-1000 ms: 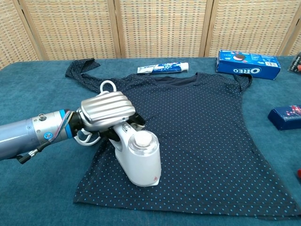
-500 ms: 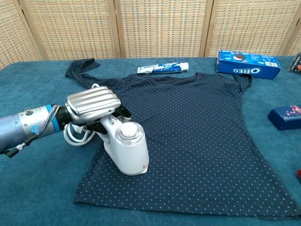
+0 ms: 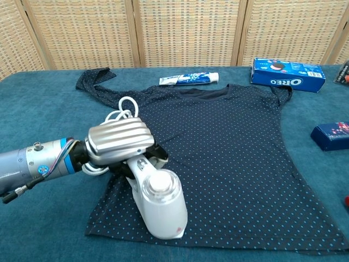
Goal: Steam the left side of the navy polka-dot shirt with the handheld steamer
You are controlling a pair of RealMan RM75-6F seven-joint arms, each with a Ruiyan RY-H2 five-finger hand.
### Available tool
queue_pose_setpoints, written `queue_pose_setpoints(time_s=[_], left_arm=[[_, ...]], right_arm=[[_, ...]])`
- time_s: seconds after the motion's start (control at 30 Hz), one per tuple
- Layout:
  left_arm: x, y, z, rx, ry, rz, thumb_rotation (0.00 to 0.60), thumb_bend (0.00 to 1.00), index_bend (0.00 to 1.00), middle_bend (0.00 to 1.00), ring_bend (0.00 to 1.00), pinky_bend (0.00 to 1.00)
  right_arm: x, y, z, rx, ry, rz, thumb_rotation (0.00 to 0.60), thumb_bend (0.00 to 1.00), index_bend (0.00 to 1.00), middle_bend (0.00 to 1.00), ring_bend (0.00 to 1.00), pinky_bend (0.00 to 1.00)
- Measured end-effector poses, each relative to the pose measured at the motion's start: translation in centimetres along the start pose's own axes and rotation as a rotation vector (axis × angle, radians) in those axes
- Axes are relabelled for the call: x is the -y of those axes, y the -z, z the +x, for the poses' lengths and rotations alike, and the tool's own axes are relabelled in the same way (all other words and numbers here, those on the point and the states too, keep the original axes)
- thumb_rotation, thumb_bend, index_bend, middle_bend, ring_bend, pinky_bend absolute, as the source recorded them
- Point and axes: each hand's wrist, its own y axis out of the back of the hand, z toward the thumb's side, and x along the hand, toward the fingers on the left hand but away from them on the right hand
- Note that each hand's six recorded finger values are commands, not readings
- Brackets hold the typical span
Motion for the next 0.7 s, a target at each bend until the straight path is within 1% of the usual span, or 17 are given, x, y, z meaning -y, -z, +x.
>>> queue_pose_setpoints(time_s=[0.13, 0.27, 0.43, 0.7], left_arm=[[0.1, -0.9, 0.1, 0.032, 0.002, 0.006, 0.600, 0.73, 1.00, 0.91, 0.82, 0.94], [0.3, -0.6, 0.1, 0.023, 0.011, 0.025, 0.600, 0.73, 1.00, 0.91, 0.82, 0.94], [0.3, 1.2, -0.3, -0.029, 0.034, 0.068, 0.600, 0.73, 1.00, 0.91, 0.82, 0.94], [-0.1, 4.6, -1.6, -0.126, 0.054, 0.117, 0.600, 0.73, 1.00, 0.91, 0.82, 0.94]], right_arm=[[0.0, 0.0, 0.0, -0.001, -0.001, 0.000, 0.600, 0.00, 0.03, 0.00, 0.00, 0.00], [0.0, -0.1, 0.0, -0.003, -0.001, 0.000, 0.600, 0.00, 0.03, 0.00, 0.00, 0.00], [0.0, -0.1, 0.1, -0.005, -0.002, 0.001, 0.600, 0.00, 0.03, 0.00, 0.00, 0.00], [0.1, -0.2, 0.1, -0.007, -0.004, 0.003, 0.600, 0.00, 0.03, 0.00, 0.00, 0.00]])
